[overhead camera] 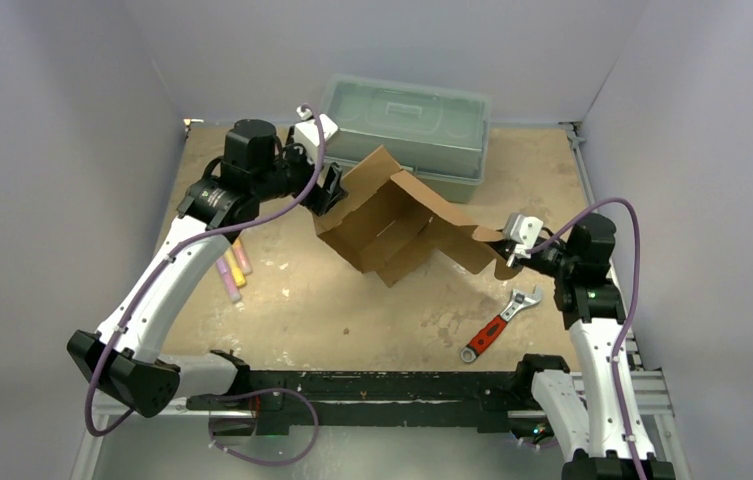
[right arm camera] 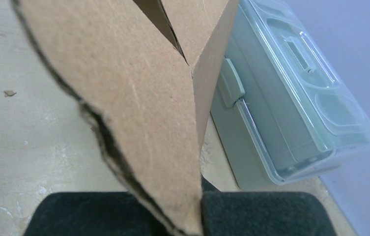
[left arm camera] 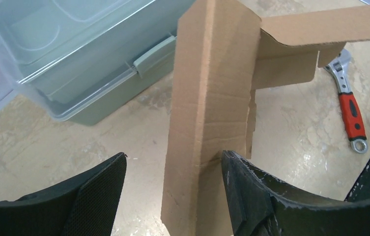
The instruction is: Fold the paper box
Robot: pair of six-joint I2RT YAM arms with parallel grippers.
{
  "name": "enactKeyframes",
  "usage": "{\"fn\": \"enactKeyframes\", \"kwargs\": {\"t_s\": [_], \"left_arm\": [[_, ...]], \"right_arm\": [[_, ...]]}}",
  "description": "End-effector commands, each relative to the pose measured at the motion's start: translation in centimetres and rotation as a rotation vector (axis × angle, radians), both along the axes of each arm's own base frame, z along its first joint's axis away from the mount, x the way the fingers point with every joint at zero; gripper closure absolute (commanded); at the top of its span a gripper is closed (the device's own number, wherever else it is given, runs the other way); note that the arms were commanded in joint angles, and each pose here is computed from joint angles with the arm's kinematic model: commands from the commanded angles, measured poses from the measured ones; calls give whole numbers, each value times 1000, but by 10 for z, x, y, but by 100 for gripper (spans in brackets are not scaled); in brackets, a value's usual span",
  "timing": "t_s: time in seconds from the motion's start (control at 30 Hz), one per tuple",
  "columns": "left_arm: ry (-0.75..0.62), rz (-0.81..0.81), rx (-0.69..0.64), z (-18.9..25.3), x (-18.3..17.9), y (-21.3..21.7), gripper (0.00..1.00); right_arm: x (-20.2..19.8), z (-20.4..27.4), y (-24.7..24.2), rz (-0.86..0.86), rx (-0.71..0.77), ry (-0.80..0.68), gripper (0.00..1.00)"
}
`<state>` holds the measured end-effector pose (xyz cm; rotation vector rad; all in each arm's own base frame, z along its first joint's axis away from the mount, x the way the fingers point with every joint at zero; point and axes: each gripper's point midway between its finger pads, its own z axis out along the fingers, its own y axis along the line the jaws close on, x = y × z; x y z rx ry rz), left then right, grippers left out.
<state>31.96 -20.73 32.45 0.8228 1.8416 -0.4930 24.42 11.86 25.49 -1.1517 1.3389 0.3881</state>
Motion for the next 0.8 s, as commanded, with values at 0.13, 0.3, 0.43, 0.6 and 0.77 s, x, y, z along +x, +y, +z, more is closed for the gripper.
{"fn": "enactKeyframes", "kwargs": {"t_s": [0.13, 0.3, 0.43, 0.6, 0.77], "left_arm": [[-84, -115, -6, 21, -6, -10, 30], [-129, -86, 27, 23, -5, -1, 29], [-156, -79, 10, 33, -6, 0, 28], [-164, -69, -7, 38, -5, 0, 22], [-137, -76, 5, 25, -2, -3, 21]], "right_arm": [[-2, 3, 4, 20, 11, -7, 100], [-5, 6, 7, 37, 33, 12, 100], [-6, 10, 9, 39, 59, 39, 100], [-2, 12, 10, 23, 104, 90, 100], [0, 14, 11, 17, 139, 118, 100]]}}
